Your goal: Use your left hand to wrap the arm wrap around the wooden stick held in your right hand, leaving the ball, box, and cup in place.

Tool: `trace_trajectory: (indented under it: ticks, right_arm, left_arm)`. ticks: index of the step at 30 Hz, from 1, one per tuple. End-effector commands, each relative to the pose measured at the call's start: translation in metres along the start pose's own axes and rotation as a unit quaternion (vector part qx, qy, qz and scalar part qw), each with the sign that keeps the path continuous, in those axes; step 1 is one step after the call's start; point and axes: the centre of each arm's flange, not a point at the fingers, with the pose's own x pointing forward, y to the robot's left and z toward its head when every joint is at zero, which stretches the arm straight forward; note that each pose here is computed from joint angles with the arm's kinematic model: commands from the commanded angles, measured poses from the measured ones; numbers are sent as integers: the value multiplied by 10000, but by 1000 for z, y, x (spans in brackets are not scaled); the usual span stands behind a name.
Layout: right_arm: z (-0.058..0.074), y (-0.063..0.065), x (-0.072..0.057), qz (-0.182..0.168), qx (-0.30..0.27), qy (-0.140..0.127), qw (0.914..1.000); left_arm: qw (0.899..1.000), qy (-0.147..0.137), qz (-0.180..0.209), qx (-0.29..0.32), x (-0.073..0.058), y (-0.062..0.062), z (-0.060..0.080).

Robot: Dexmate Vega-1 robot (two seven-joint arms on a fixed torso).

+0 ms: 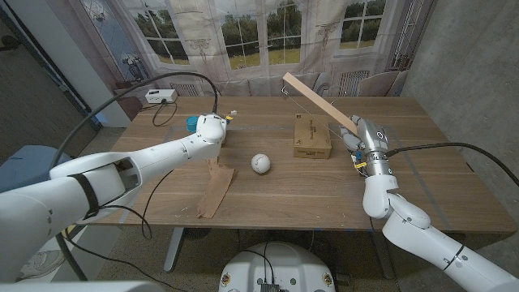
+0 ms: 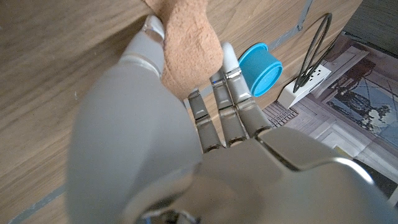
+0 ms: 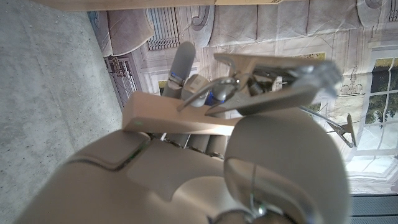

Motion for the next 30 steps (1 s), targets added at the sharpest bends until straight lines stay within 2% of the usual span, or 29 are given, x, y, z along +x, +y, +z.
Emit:
trace_trajectory:
  ticks: [1,6,7,12,13,18,25,30]
  right_arm:
    - [4,-2,-3,-124,11,-13,9999]
    - [5,0,-4,-127,18,-21,9999]
    - [5,1,-3,-135,8,-8,9999]
    - [7,5,-1,-112,-7,-24,9999]
    - [8,8,-1,-68,-4,-42,10000]
    - [11,13,0,-34,43,-88,9999]
    - [13,15,1,-42,51,-120,9999]
    - [14,16,2,-43,62,-135,9999]
  left_arm:
    - [9911,-223,1174,-590,-18,15,-19]
    - [9803,-366,1769,-796,-28,25,-23]
    - [9757,-409,1977,-852,-33,31,-25]
    - [9662,-495,2368,-888,-45,42,-26]
    - [9609,-531,2565,-903,-51,47,-27]
    - [9442,-571,3092,-976,-65,61,-29]
    - [9194,-589,3696,-1213,-80,78,-35]
    - [9007,-666,4079,-1337,-90,96,-38]
